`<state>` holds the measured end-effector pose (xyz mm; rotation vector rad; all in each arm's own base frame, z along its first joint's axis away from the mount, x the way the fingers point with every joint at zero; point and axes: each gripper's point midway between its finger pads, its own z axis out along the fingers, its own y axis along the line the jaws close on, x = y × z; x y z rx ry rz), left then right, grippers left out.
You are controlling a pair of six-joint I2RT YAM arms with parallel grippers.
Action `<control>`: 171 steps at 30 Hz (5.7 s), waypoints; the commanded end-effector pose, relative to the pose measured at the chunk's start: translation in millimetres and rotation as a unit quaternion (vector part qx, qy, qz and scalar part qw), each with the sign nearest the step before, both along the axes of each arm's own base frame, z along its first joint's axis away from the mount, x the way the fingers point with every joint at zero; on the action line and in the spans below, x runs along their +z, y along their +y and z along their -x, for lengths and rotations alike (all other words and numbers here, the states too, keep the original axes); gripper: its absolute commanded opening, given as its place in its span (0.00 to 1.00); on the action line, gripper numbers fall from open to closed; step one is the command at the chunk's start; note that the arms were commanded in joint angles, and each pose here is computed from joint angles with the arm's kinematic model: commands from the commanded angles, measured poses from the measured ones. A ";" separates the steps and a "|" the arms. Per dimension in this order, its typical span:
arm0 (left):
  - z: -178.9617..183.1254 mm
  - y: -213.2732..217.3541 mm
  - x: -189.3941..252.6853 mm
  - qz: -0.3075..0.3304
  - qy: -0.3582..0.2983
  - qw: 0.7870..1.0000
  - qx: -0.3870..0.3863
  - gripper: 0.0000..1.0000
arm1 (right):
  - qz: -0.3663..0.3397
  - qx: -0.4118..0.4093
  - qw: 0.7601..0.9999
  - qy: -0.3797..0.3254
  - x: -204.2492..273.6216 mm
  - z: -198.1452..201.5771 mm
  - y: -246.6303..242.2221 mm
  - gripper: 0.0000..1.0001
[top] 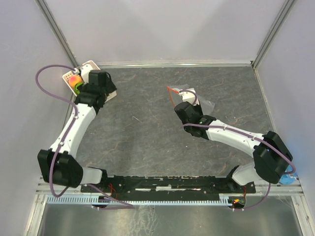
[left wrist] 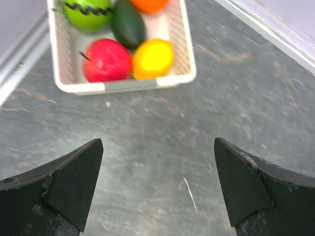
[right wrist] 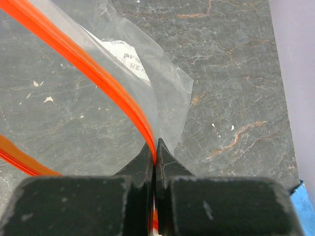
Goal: Place the food in the zip-top bag and seal the zipper
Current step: Pick up the fake fruit from the bin, then place the fake fruit in the zipper food storage bag.
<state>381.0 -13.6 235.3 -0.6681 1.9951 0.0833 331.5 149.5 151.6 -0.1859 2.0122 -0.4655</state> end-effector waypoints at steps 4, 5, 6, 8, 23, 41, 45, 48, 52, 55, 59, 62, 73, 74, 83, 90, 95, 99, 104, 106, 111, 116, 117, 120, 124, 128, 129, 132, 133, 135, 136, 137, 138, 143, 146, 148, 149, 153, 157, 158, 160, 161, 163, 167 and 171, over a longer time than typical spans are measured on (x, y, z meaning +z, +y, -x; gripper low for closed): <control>-30.5 75.6 -22.9 -0.057 0.083 0.993 0.067 1.00 | -0.030 -0.018 0.998 -0.043 21.8 -2.4 -8.9 0.01; -35.2 83.4 -29.7 -0.057 0.094 0.991 0.072 1.00 | -0.031 -0.018 0.998 -0.043 21.9 -2.6 -8.6 0.01; -40.5 89.9 -37.9 -0.056 0.106 0.990 0.073 0.99 | -0.032 -0.017 0.998 -0.043 21.5 -2.4 -8.6 0.01; -50.5 102.2 -52.9 -0.046 0.129 0.988 0.076 0.98 | -0.031 -0.018 0.998 -0.042 21.2 -2.9 -8.6 0.01; -101.9 126.0 -124.5 -0.013 0.213 0.976 0.051 0.94 | -0.036 -0.017 0.998 -0.047 23.0 -2.2 -9.8 0.01; -108.7 133.9 -183.1 0.062 0.253 0.965 0.020 0.92 | -0.025 -0.013 0.999 -0.031 13.5 -5.6 -7.2 0.01; -107.5 136.7 -173.4 0.055 0.247 0.967 0.022 0.83 | -0.026 -0.013 0.999 -0.031 14.5 -5.6 -7.5 0.01; -105.9 138.4 -159.5 0.049 0.236 0.970 0.026 0.74 | -0.026 -0.012 0.999 -0.031 14.8 -5.3 -7.5 0.01; -104.0 137.5 -137.9 0.045 0.217 0.975 0.025 0.62 | -0.029 -0.011 0.999 -0.030 15.8 -4.8 -6.9 0.01; -100.9 133.0 -120.1 0.053 0.198 0.979 0.021 0.57 | -0.032 -0.011 0.999 -0.032 17.8 -3.6 -8.1 0.01; -97.3 115.2 -94.7 0.083 0.159 0.984 0.001 0.55 | -0.040 -0.004 0.999 -0.031 18.9 -2.8 -5.9 0.01; -94.4 99.5 -77.7 0.090 0.139 0.986 -0.018 0.55 | -0.045 0.001 0.999 -0.029 18.2 -2.7 -3.7 0.01; -66.7 12.0 -32.5 0.158 0.069 0.978 -0.113 0.55 | -0.060 0.010 0.998 -0.030 21.8 -1.0 -0.7 0.01; -61.4 -1.3 -33.0 0.168 0.065 0.976 -0.125 0.55 | -0.062 0.011 0.998 -0.029 21.7 -0.8 -0.4 0.01; -17.2 -103.4 -21.4 0.250 0.005 0.942 -0.225 0.55 | -0.079 0.028 0.996 -0.025 21.4 0.9 5.9 0.02; 16.2 -177.3 -16.6 0.295 0.001 0.906 -0.304 0.55 | -0.089 0.040 0.995 -0.020 20.6 2.4 11.4 0.02; 34.1 -219.8 2.3 0.343 -0.030 0.874 -0.343 0.54 | -0.094 0.047 0.994 -0.015 17.5 2.3 14.8 0.02; 44.6 -246.5 12.2 0.362 -0.041 0.858 -0.363 0.53 | -0.098 0.055 0.994 -0.009 15.3 2.5 18.6 0.02; 57.8 -284.1 19.8 0.399 -0.046 0.827 -0.392 0.52 | -0.107 0.064 0.992 -0.006 13.7 3.2 22.7 0.02; 58.2 -293.2 21.2 0.407 -0.052 0.822 -0.395 0.51 | -0.108 0.065 0.992 -0.006 13.4 3.4 23.2 0.02; 58.1 -311.6 17.4 0.440 -0.060 0.805 -0.394 0.48 | -0.119 0.077 0.990 -0.003 13.3 4.0 28.6 0.02; 54.9 -324.4 2.4 0.443 -0.047 0.806 -0.391 0.47 | -0.129 0.079 0.988 -0.006 15.5 5.6 29.3 0.02; 53.9 -324.5 -1.4 0.443 -0.046 0.808 -0.387 0.47 | -0.131 0.078 0.988 -0.007 15.9 6.1 29.0 0.02; 49.8 -323.0 -13.2 0.453 -0.049 0.810 -0.368 0.47 | -0.138 0.081 0.987 -0.009 17.7 7.4 29.9 0.02; 43.6 -319.5 -33.5 0.446 -0.036 0.826 -0.343 0.47 | -0.147 0.086 0.985 -0.010 19.2 8.5 31.6 0.02; 39.7 -315.4 -55.2 0.430 -0.012 0.844 -0.320 0.47 | -0.154 0.090 0.984 -0.012 20.6 9.1 33.1 0.01; 38.4 -313.5 -60.0 0.423 -0.006 0.851 -0.313 0.46 | -0.156 0.091 0.983 -0.013 20.8 9.4 33.5 0.02; 35.4 -306.5 -72.7 0.403 0.008 0.867 -0.293 0.46 | -0.161 0.097 0.982 -0.014 21.0 10.1 35.4 0.02; 34.6 -305.3 -74.1 0.398 0.009 0.870 -0.290 0.46 | -0.163 0.100 0.981 -0.013 20.6 10.4 36.8 0.02; 32.2 -303.5 -75.5 0.386 0.010 0.877 -0.286 0.46 | -0.167 0.105 0.980 -0.012 20.0 10.1 39.6 0.02; 31.4 -302.5 -76.4 0.375 0.012 0.882 -0.286 0.46 | -0.168 0.107 0.980 -0.010 19.1 10.2 40.6 0.02; 31.2 -302.7 -76.9 0.364 0.015 0.886 -0.286 0.47 | -0.170 0.108 0.979 -0.009 18.5 10.2 41.6 0.02; 31.2 -302.8 -77.5 0.351 0.016 0.891 -0.287 0.47 | -0.172 0.108 0.979 -0.009 18.6 9.9 42.3 0.02; 32.7 -305.1 -77.0 0.305 0.015 0.907 -0.291 0.48 | -0.178 0.114 0.977 -0.006 16.6 10.2 46.3 0.02; 33.4 -306.5 -78.9 0.270 0.018 0.917 -0.293 0.49 | -0.180 0.119 0.976 -0.003 14.6 10.4 48.7 0.02; 35.3 -309.0 -78.3 0.250 0.020 0.921 -0.298 0.49 | -0.180 0.120 0.976 -0.002 14.0 10.2 49.3 0.02; 35.8 -310.6 -77.6 0.241 0.018 0.923 -0.301 0.49 | -0.181 0.120 0.976 -0.003 14.1 9.9 49.6 0.02; 39.7 -316.3 -76.8 0.207 0.014 0.925 -0.317 0.50 | -0.181 0.123 0.976 0.001 12.0 9.8 51.4 0.02; 45.4 -321.1 -82.7 0.179 0.021 0.924 -0.336 0.50 | -0.186 0.126 0.974 -0.001 13.0 10.0 53.0 0.02; 47.4 -322.9 -83.3 0.173 0.022 0.923 -0.343 0.50 | -0.188 0.129 0.974 -0.002 13.2 10.2 53.7 0.02; 50.9 -328.3 -82.4 0.157 0.017 0.919 -0.362 0.51 | -0.193 0.136 0.972 0.001 12.6 11.3 56.9 0.02; 51.3 -330.1 -80.0 0.150 0.012 0.916 -0.371 0.52 | -0.197 0.142 0.970 0.002 12.9 11.7 59.3 0.02; 51.3 -330.7 -75.9 0.137 0.002 0.912 -0.386 0.52 | -0.205 0.152 0.967 0.004 13.7 12.5 63.7 0.02; 52.9 -323.0 -65.4 0.116 -0.025 0.909 -0.400 0.53 | -0.217 0.174 0.960 0.012 13.4 15.6 72.3 0.02; 56.0 -312.5 -57.6 0.096 -0.044 0.908 -0.406 0.54 | -0.234 0.199 0.952 0.024 14.5 18.8 83.0 0.02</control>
